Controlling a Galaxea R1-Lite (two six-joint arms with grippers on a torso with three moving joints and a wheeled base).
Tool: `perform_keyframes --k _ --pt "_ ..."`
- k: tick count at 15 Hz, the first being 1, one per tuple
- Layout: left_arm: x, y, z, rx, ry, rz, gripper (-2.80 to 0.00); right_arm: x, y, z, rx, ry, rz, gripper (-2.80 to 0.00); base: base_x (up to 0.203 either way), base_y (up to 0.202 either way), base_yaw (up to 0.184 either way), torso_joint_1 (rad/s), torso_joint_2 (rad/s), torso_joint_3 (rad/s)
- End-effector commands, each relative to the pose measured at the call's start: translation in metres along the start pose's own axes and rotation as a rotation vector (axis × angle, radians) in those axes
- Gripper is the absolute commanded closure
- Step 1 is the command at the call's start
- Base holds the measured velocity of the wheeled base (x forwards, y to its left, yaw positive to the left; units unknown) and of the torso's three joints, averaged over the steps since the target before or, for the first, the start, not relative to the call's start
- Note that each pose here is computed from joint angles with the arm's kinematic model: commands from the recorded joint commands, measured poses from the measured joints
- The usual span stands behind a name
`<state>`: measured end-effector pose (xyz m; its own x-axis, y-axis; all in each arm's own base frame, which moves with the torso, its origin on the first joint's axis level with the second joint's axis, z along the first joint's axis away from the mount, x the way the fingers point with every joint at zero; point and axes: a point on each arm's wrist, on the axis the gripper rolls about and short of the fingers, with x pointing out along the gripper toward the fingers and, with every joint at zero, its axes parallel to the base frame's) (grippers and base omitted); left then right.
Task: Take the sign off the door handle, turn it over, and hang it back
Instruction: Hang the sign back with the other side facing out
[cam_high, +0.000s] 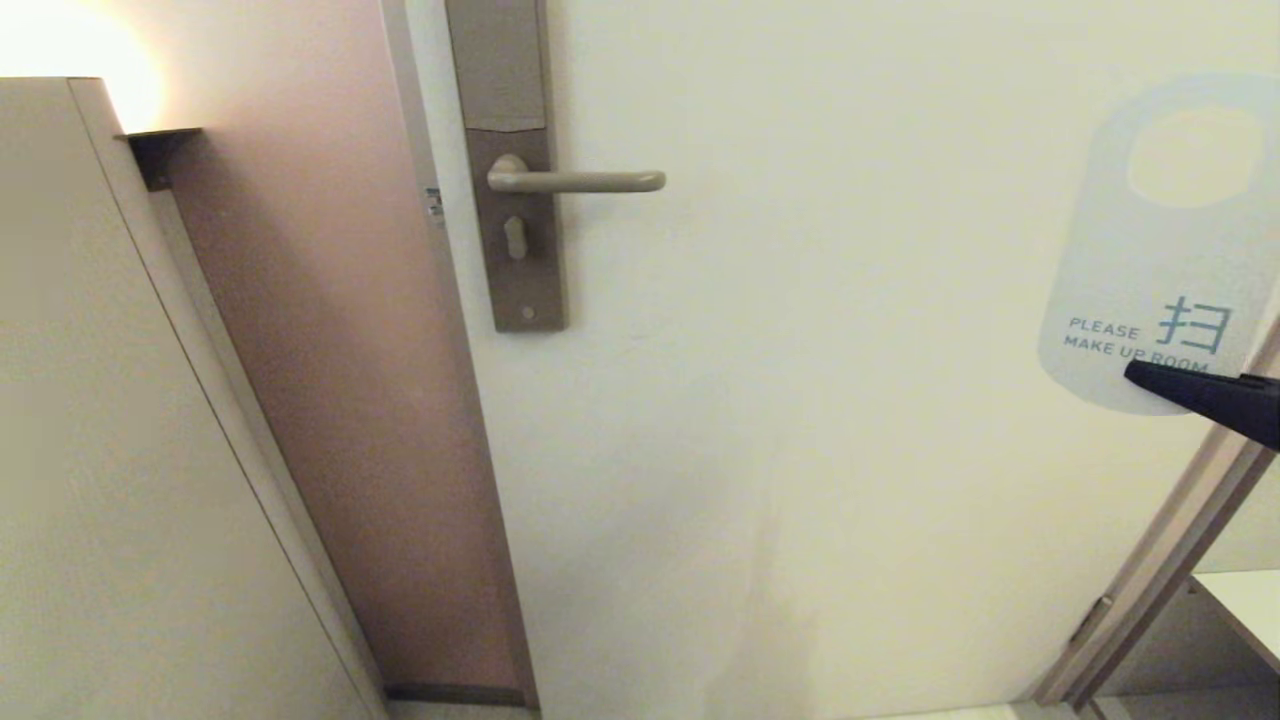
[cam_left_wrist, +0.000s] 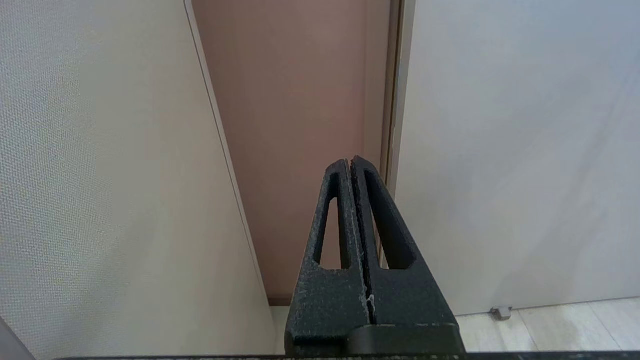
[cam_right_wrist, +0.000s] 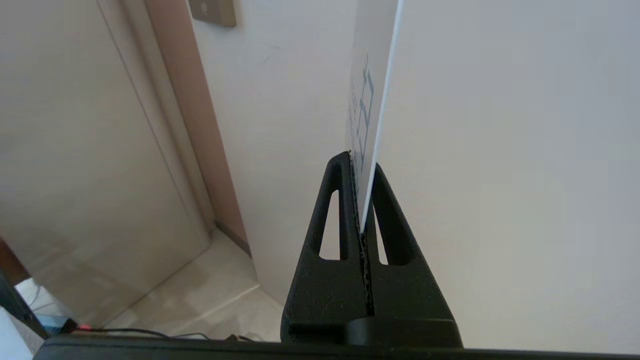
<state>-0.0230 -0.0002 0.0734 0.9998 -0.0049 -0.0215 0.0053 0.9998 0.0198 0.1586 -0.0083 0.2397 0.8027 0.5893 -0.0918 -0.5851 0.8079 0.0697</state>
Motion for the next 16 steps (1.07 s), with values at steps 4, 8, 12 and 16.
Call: perform_keyframes --k 4,8,12,16 --pt "0.000 0.000 0.000 0.000 0.002 0.000 0.00 0.021 -0.011 -0.004 0.025 0.033 0.019 0.00 0.000 0.000 0.000 0.000 0.00 0.000" --pt "0.000 0.000 0.000 0.000 0.002 0.000 0.00 0.049 -0.038 -0.010 0.003 0.015 -0.053 0.00 0.000 0.000 0.000 0.000 0.00 0.000" --pt "0.000 0.000 0.000 0.000 0.002 0.000 0.00 0.076 -0.052 -0.014 -0.055 -0.022 -0.027 0.00 0.000 0.000 0.000 0.000 0.00 0.000" --pt "0.000 0.000 0.000 0.000 0.002 0.000 0.00 0.092 -0.034 -0.014 -0.109 -0.027 0.069 0.00 0.000 0.000 0.000 0.000 0.00 0.000"
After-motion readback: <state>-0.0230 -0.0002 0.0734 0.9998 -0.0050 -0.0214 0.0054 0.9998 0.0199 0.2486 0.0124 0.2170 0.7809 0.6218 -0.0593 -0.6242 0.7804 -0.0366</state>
